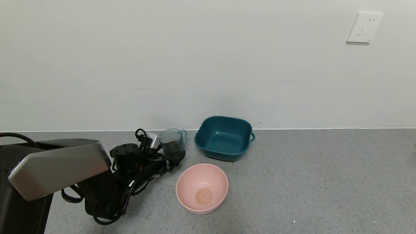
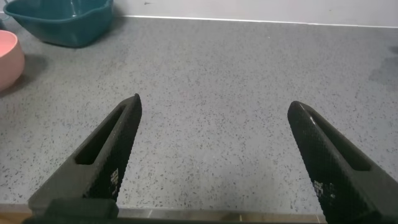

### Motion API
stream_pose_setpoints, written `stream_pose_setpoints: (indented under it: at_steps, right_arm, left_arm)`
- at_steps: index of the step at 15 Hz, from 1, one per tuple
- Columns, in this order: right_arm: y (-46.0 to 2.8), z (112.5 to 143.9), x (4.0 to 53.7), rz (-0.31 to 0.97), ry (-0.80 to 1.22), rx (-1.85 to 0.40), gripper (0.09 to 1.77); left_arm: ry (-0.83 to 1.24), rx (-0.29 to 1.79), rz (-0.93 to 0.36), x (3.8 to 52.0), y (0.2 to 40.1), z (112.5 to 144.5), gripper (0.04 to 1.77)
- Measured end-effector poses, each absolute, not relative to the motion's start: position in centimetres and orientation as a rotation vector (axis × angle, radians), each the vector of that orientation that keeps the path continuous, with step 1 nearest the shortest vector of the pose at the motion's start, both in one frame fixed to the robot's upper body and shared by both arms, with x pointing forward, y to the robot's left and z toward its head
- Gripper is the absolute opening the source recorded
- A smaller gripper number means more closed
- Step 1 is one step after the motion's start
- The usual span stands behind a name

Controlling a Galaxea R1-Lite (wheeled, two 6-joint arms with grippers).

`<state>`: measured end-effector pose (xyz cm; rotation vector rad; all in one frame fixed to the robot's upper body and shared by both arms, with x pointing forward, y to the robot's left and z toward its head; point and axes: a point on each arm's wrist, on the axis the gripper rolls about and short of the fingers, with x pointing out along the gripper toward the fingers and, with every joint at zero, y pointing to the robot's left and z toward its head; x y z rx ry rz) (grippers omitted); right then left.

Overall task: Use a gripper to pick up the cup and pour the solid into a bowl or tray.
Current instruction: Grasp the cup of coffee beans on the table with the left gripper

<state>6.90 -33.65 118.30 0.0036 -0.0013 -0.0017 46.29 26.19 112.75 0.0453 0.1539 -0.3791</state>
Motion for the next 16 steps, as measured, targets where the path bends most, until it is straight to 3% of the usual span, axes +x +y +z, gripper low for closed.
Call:
stream_pose_setpoints:
  at_steps: [16]
  right_arm:
    - [-33.6,118.3,6.9,-0.002,-0.001,0.004,1.71]
  left_arm:
    - [0.128,0.043,-0.376,48.6,25.8,111.4,1.72]
